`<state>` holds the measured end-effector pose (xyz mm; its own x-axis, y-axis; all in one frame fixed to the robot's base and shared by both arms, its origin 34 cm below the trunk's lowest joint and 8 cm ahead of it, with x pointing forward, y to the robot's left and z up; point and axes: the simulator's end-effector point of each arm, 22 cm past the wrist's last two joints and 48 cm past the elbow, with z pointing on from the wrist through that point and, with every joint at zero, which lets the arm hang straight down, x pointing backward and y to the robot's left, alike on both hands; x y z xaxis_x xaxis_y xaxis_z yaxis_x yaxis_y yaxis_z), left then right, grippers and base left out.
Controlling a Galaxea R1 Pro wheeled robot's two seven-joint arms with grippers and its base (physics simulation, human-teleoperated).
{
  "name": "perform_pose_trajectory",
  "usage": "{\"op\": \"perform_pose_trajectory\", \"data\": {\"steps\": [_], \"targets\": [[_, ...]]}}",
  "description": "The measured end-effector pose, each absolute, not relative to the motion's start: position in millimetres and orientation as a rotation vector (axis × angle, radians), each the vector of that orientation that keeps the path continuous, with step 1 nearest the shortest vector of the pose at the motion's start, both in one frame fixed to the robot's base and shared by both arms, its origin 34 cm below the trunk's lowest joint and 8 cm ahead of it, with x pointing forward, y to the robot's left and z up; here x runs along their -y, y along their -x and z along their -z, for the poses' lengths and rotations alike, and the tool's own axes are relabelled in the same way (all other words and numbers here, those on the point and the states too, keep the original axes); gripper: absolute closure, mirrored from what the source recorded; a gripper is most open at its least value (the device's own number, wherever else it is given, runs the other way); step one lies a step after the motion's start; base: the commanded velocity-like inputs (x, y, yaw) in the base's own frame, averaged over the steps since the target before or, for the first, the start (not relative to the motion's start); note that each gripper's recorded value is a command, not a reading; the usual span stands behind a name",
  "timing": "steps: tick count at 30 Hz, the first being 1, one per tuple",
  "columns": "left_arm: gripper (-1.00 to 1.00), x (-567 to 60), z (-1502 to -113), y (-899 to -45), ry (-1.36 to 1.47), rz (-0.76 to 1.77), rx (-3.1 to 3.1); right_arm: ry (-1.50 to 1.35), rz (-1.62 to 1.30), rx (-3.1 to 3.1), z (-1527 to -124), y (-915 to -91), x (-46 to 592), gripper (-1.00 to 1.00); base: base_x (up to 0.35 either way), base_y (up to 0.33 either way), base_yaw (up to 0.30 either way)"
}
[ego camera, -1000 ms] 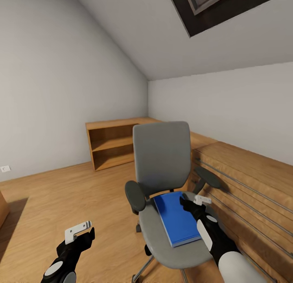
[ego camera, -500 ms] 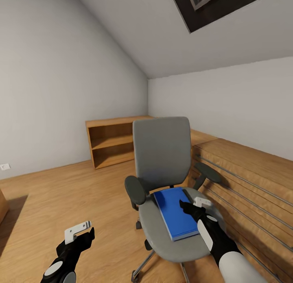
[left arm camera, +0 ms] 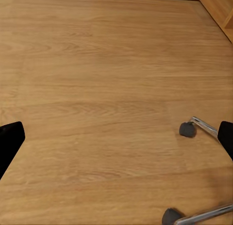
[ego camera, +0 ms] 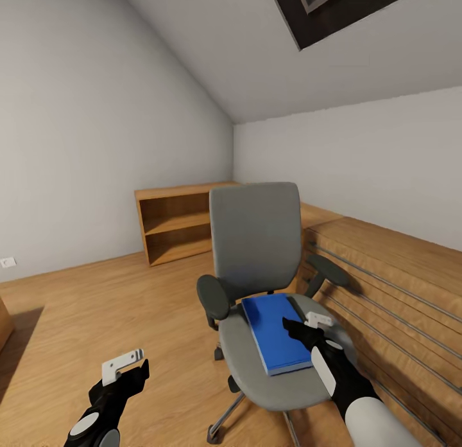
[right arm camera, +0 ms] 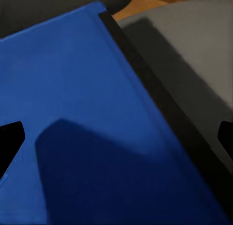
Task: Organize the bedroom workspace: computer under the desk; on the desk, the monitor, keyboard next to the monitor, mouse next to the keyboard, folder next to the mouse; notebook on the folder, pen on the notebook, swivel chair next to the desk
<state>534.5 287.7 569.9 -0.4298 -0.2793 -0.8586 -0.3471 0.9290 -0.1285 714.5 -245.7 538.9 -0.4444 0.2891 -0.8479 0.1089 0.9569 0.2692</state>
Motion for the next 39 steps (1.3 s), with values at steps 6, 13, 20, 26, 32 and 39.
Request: {"op": "perform_pose_trajectory", "data": {"steps": [6,13,20,26,32,39], "targets": [[-1.00,-289,-570,-534,0.449,-0.084,-2.042,-0.282,-0.213,-2.042,-538,-714,245,-1.00,0.000,0.000,0.000],[-1.00,-290,-570,-534,0.450,-0.086,-2.044,-0.283,-0.214,-2.042,-538,-714,245,-1.00,0.000,0.000,0.000],[-1.00,-295,-570,-534,0.462,-0.094,-2.041,-0.283,-0.209,-2.045,-538,-714,246,-1.00,-0.114,0.000,0.000],[-1.00,-297,-571,-534,0.465,-0.095,-2.036,-0.283,-0.208,-2.047,-537,-713,247,-1.00,-0.018,0.000,0.000],[-1.00,-297,-570,-534,0.467,-0.096,-2.036,-0.283,-0.207,-2.049,-536,-713,247,-1.00,-0.165,0.000,0.000],[-1.00,-299,-571,-534,0.470,-0.097,-2.035,-0.284,-0.209,-2.048,-537,-713,247,-1.00,-0.150,0.000,0.000]]}}
